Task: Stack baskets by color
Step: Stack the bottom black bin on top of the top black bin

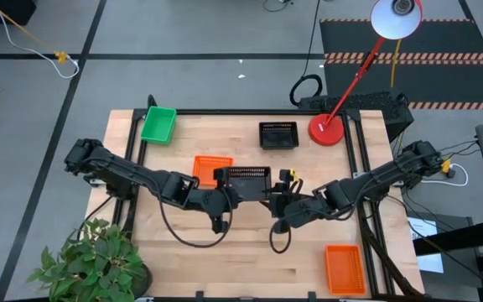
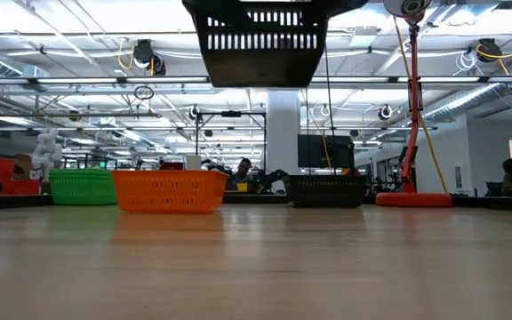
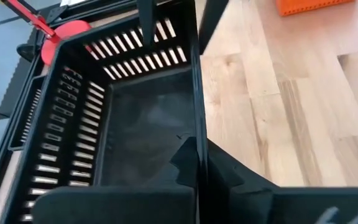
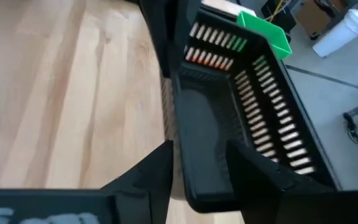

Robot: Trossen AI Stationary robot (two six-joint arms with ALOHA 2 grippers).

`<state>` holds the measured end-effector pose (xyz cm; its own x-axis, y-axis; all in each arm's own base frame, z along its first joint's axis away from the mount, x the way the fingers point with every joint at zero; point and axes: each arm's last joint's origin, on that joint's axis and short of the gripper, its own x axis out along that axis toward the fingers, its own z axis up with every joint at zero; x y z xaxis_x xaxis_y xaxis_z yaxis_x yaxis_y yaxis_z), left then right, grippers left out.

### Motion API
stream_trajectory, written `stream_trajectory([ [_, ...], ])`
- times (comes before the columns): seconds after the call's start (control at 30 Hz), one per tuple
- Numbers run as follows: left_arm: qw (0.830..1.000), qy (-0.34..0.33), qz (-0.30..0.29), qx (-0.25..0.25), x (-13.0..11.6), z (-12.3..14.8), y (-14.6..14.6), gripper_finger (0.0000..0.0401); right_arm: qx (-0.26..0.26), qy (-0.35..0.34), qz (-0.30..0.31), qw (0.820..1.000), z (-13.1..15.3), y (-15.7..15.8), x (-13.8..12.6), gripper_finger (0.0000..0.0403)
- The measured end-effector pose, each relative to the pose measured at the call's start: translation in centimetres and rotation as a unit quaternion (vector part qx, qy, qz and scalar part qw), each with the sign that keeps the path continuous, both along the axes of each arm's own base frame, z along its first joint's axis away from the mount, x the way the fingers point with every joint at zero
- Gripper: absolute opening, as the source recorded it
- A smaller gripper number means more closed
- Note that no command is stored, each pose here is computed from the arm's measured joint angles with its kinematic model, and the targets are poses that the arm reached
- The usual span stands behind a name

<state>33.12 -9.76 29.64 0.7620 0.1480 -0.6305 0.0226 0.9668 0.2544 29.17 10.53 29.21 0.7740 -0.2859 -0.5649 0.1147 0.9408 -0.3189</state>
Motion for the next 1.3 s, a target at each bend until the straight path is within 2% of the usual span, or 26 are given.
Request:
stream_trajectory([
  [0.27, 1.000, -0.008, -0.005, 0.002, 0.1, 0.1, -0.1, 0.0023, 0.005, 0.011, 0.003, 1.000, -0.8, -0.8, 0.2, 0.0068],
  [0.43, 1.000, -0.006, -0.008, 0.007, 0.1, 0.1, -0.1, 0.0013, 0.021, 0.018, 0.020, 0.999, -1.4, -1.2, 0.3, 0.0016],
  [0.6, 1.000, -0.006, -0.010, 0.009, 0.1, 0.1, -0.1, 0.0013, 0.019, 0.019, 0.025, 0.999, -1.4, -1.3, 0.4, 0.0011],
  [0.77, 0.999, -0.033, 0.003, 0.001, 0.3, 0.6, -0.2, 0.0059, 0.002, 0.027, 0.034, 0.999, -1.5, -1.3, 0.3, 0.0007],
  [1.07, 0.997, -0.077, 0.001, 0.005, 0.1, 1.5, -1.3, 0.0187, -0.050, 0.047, 0.070, 0.995, -1.5, -1.4, 0.2, 0.0005],
  [1.2, 0.995, -0.095, 0.017, 0.023, -0.8, 2.6, -1.6, 0.0214, -0.092, 0.071, 0.096, 0.989, -1.3, -2.0, -0.2, 0.0005],
  [1.3, 0.994, -0.103, 0.020, 0.027, -1.6, 3.2, -1.8, 0.0217, -0.098, 0.083, 0.088, 0.988, -0.8, -3.0, -0.7, 0.0005],
])
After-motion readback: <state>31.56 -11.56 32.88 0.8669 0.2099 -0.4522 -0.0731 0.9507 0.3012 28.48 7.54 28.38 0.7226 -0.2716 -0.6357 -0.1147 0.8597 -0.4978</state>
